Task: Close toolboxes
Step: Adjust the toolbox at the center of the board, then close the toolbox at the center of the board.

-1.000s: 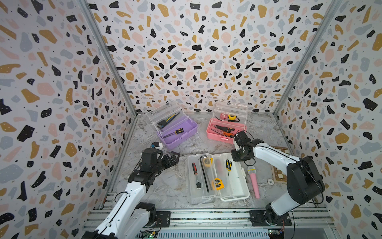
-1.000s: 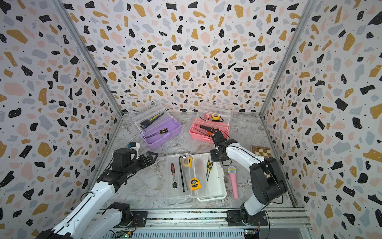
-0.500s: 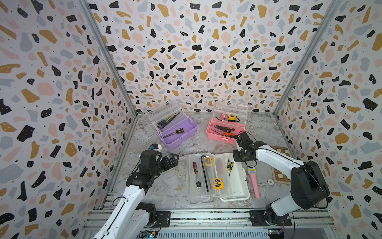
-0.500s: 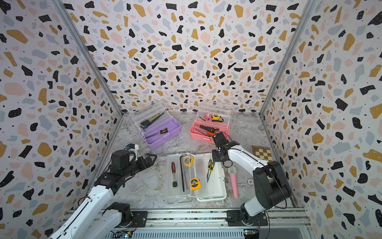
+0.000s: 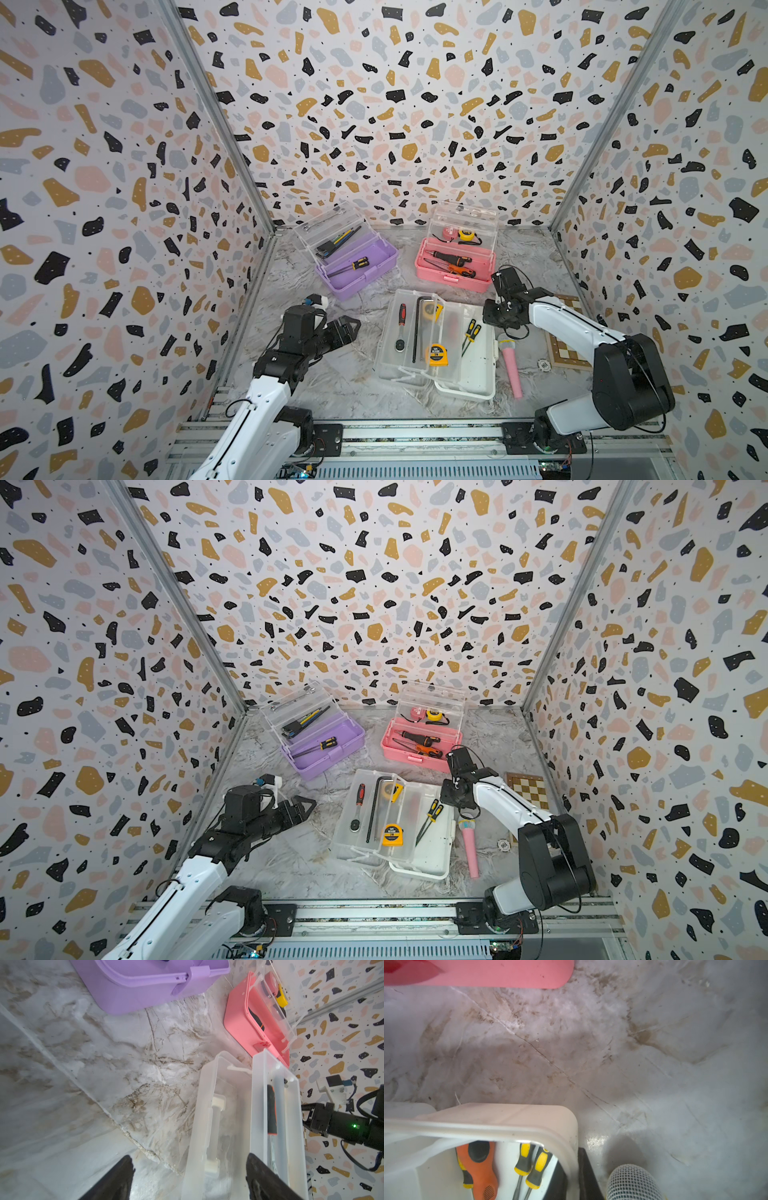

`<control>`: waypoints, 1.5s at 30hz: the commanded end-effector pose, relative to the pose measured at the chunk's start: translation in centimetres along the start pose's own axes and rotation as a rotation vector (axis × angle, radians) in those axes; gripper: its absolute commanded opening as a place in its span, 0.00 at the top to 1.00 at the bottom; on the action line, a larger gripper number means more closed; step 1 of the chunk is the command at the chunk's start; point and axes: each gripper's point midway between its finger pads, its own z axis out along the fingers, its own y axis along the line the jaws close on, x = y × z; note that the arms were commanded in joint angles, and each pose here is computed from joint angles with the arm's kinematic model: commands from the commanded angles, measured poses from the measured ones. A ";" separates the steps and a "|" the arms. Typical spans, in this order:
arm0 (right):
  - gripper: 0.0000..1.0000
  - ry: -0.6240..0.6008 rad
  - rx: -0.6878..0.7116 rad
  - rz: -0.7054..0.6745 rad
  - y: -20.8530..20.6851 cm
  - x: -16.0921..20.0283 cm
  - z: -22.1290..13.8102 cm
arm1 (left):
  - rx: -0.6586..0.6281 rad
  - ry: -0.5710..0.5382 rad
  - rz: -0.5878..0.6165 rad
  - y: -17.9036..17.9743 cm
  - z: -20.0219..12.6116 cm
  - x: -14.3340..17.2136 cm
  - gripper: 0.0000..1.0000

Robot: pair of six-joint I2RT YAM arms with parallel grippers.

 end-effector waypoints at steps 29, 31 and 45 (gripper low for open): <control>0.94 -0.070 -0.195 0.162 3.1 -1.4 0.1 | -0.025 0.134 -0.026 0.8 4.9 5.0 0.62; 0.96 -0.068 -0.194 0.159 3.1 -1.3 0.3 | -0.033 0.153 -0.023 1.0 5.3 5.5 0.65; 0.88 -0.039 -0.236 0.112 3.6 -0.4 0.1 | -0.178 0.176 0.079 3.0 6.4 5.7 1.00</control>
